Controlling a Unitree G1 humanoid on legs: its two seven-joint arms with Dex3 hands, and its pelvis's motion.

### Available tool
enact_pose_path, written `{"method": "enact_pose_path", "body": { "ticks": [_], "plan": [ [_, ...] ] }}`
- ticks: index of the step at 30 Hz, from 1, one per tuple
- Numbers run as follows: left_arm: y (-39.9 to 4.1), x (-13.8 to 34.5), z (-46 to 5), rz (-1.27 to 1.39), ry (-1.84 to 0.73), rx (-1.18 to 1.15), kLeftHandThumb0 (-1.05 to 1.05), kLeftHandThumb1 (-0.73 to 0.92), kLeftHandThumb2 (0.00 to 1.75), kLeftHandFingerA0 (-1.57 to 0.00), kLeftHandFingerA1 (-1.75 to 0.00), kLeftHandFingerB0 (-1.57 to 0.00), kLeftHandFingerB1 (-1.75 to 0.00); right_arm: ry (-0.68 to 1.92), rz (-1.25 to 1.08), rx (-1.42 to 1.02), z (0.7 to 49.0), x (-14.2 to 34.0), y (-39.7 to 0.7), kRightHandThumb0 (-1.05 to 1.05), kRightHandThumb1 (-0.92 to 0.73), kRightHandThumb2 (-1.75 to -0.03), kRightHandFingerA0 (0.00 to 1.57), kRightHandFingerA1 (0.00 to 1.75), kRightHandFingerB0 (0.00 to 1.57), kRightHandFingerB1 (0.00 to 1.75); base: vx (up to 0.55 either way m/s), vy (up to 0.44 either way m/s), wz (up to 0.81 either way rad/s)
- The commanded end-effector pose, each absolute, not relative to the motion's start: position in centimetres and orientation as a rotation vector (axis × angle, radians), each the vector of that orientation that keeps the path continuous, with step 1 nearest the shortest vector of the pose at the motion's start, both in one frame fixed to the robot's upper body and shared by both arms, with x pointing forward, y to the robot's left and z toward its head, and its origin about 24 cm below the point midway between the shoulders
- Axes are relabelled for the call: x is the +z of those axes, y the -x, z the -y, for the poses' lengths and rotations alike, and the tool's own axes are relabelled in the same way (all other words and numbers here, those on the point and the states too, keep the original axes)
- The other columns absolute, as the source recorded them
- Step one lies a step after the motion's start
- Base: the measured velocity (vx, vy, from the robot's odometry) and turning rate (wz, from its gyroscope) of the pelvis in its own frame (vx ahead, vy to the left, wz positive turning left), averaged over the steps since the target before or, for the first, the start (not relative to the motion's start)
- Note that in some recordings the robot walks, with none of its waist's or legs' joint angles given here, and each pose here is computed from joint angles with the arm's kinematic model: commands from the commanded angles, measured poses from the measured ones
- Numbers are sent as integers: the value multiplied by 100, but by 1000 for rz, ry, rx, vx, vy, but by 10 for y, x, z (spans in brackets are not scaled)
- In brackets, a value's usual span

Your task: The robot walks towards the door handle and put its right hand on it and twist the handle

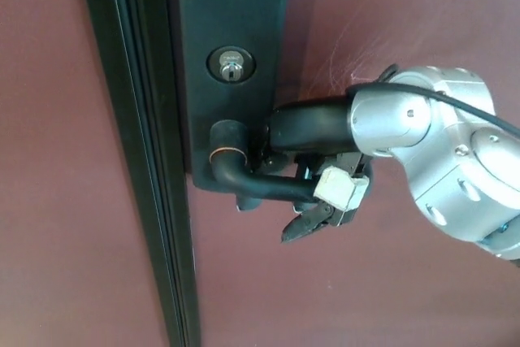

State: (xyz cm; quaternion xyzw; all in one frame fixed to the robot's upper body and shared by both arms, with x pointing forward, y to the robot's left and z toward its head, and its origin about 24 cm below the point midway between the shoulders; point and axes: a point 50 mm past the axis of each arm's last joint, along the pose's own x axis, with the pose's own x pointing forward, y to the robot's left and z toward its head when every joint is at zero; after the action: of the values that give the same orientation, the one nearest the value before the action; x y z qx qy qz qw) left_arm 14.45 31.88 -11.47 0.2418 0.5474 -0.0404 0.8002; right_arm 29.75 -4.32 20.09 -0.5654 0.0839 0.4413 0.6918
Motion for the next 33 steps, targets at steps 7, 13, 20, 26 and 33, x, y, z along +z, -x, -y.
{"method": "enact_pose_path", "body": {
  "ticks": [7,13,20,26,33],
  "plan": [
    [-146,-115,-317,-1180,-518,-101,-40,60,58,-68,-46,-49,-39,1258,4,644,61,260,-304,-83,-52,-85,0,0,6,12,0,0,0],
    [-145,-115,-318,-1181,-512,-98,-40,60,58,-68,-46,-49,-39,1217,60,581,67,278,-299,-82,-51,-85,0,0,3,9,0,0,0],
    [-144,-116,-317,-1184,-522,-106,-40,60,58,-68,-46,-49,-39,1179,142,527,74,303,-294,-83,-51,-86,0,0,0,6,0,0,0],
    [-145,-115,-317,-1188,-521,-107,-40,60,58,-68,-46,-49,-39,1175,168,501,79,313,-293,-83,-50,-86,0,0,0,4,0,0,0],
    [-145,-115,-318,-1189,-529,-123,-40,60,58,-68,-46,-49,-39,1202,218,467,80,326,-288,-84,-50,-86,0,0,0,2,0,0,0]
  ]
}}
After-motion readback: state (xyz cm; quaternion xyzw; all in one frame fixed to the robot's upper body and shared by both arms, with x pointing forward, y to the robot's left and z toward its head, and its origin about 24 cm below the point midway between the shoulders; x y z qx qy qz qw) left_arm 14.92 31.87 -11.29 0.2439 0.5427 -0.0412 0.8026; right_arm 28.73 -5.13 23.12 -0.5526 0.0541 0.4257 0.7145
